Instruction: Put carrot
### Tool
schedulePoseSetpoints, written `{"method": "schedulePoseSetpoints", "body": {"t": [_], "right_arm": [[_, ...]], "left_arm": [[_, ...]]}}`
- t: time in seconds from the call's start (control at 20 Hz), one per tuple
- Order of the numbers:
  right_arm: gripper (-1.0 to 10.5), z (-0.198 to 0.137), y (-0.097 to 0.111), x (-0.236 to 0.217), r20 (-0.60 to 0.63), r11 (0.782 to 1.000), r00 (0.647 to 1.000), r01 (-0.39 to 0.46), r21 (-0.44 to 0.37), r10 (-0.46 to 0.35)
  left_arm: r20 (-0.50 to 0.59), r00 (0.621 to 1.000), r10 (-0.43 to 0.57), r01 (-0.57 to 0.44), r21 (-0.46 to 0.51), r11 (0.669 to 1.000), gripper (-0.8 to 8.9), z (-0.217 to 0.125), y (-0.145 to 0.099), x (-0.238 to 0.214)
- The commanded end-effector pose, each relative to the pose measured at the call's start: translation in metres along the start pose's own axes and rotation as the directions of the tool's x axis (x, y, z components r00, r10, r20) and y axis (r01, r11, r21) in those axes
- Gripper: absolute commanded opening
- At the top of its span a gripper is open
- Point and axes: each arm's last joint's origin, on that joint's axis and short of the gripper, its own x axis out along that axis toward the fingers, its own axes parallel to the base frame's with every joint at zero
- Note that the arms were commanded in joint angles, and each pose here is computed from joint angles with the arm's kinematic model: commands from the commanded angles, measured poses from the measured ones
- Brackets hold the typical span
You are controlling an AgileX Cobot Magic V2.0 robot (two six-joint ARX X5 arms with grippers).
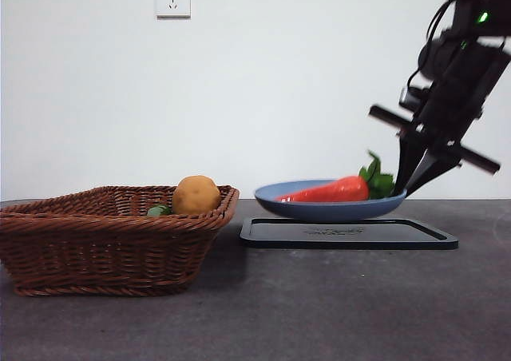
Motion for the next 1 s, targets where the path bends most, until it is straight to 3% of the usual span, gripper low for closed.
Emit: {"method": "schedulePoseSetpoints", "body": {"t": [0.05,0.2,0.5,0.65,0.85,1.0], "right_arm": [[0.0,0.014,-0.007,0.015,-0.004,0.999,1.0,-0.005,0.043,0.006],[0.1,0.016,-0.017,0.024,-0.017,0.997,1.0,0.003,0.073,-0.002],[2.1,0.017,-0.022,0.022,-0.01,0.996,1.0,0.01,0.084,-0.009],[2.1,0.02,-0.024,0.014,0.017,0.997,1.0,-0.007,0.079,0.006],[2.0,0.013,-0.011,-0.028,0.025,0.998,0.998,-0.05,0.026,0.049],[1.1,-0.006,0.009,-0.071,-0.001,0.998,0.999,-0.044,-0.055,0.044]], "left_arm": [[0.016,1.0,0.015,-0.015,-0.004,1.0,2.72,0.005,-0.002,0.0],[0.016,1.0,0.022,-0.022,-0.005,1.0,2.71,0.005,-0.002,0.0],[0.015,1.0,0.021,-0.021,-0.004,1.0,2.71,0.005,-0.002,0.0],[0.014,1.0,0.028,-0.028,-0.004,1.0,2.71,0.005,-0.001,0.0],[0.043,0.986,0.161,-0.162,0.03,0.986,2.7,0.006,0.003,0.0],[0.073,0.964,0.258,-0.262,0.056,0.964,2.41,0.01,0.01,0.0]]}}
